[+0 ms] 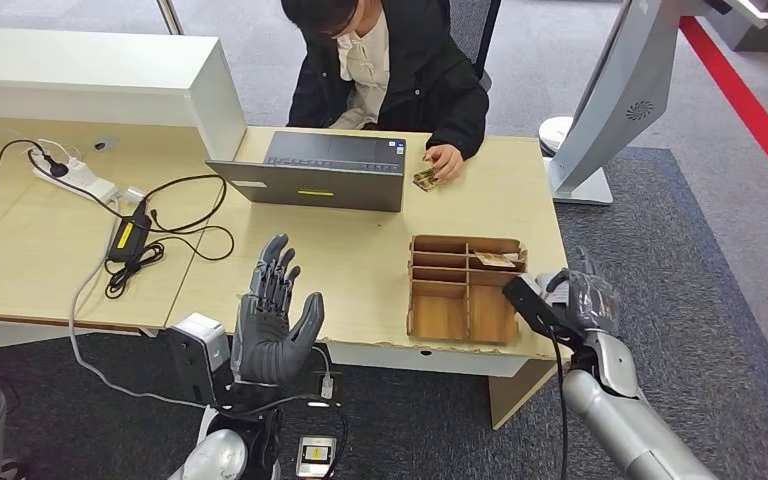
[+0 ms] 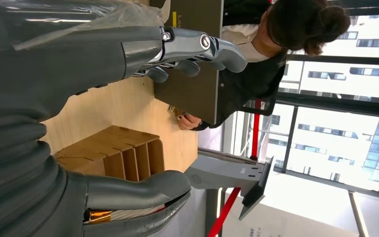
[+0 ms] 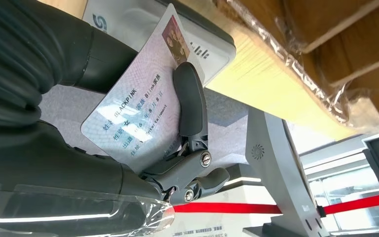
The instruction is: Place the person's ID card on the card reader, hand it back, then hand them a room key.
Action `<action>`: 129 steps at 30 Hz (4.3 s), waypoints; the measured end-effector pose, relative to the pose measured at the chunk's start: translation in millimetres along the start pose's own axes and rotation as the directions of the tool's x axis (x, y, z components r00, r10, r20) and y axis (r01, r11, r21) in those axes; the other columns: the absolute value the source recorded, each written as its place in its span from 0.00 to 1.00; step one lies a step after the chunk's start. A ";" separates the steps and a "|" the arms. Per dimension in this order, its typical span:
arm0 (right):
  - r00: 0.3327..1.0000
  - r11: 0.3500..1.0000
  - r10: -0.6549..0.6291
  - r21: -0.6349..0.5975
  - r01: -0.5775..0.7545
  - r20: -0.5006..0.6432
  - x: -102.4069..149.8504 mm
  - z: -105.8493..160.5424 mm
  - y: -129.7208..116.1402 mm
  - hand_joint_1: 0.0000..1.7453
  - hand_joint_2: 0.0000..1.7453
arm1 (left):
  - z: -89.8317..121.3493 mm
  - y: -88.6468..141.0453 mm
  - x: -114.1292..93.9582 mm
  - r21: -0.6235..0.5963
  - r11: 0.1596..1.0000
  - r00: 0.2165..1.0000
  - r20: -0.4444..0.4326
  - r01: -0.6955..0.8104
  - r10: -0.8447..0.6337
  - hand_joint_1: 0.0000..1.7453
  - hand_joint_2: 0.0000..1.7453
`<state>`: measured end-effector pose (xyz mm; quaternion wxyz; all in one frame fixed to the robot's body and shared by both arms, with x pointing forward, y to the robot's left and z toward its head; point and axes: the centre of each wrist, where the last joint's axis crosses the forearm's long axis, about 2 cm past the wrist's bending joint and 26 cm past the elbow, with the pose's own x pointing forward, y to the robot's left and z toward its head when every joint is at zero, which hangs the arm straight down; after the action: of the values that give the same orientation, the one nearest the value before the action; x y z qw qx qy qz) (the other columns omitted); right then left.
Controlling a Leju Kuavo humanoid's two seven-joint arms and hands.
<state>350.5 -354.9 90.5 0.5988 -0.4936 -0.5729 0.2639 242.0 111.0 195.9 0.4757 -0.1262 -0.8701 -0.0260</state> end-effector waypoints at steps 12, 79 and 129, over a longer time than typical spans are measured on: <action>1.000 1.000 0.016 -0.007 -0.017 -0.023 -7.3 -4.9 -4.6 1.00 1.00 | 1.3 -0.7 -0.1 0.028 1.000 1.000 -0.008 0.008 -0.008 0.00 1.00; 0.999 0.998 0.043 0.040 -0.042 -0.024 -1.2 -20.1 -3.9 1.00 1.00 | 16.4 -3.5 -3.9 -0.014 1.000 0.999 -0.032 0.003 -0.004 0.00 1.00; 0.936 0.996 0.063 -0.087 -0.034 0.346 200.0 -114.6 -111.6 1.00 1.00 | -1.4 -9.3 -5.7 -0.146 0.988 0.999 -0.027 -0.045 0.042 0.00 1.00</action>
<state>472.0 -253.3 291.8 0.4611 -0.4766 -0.6674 0.3387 243.8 100.7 192.6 0.4757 -0.1794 -0.8573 -0.0810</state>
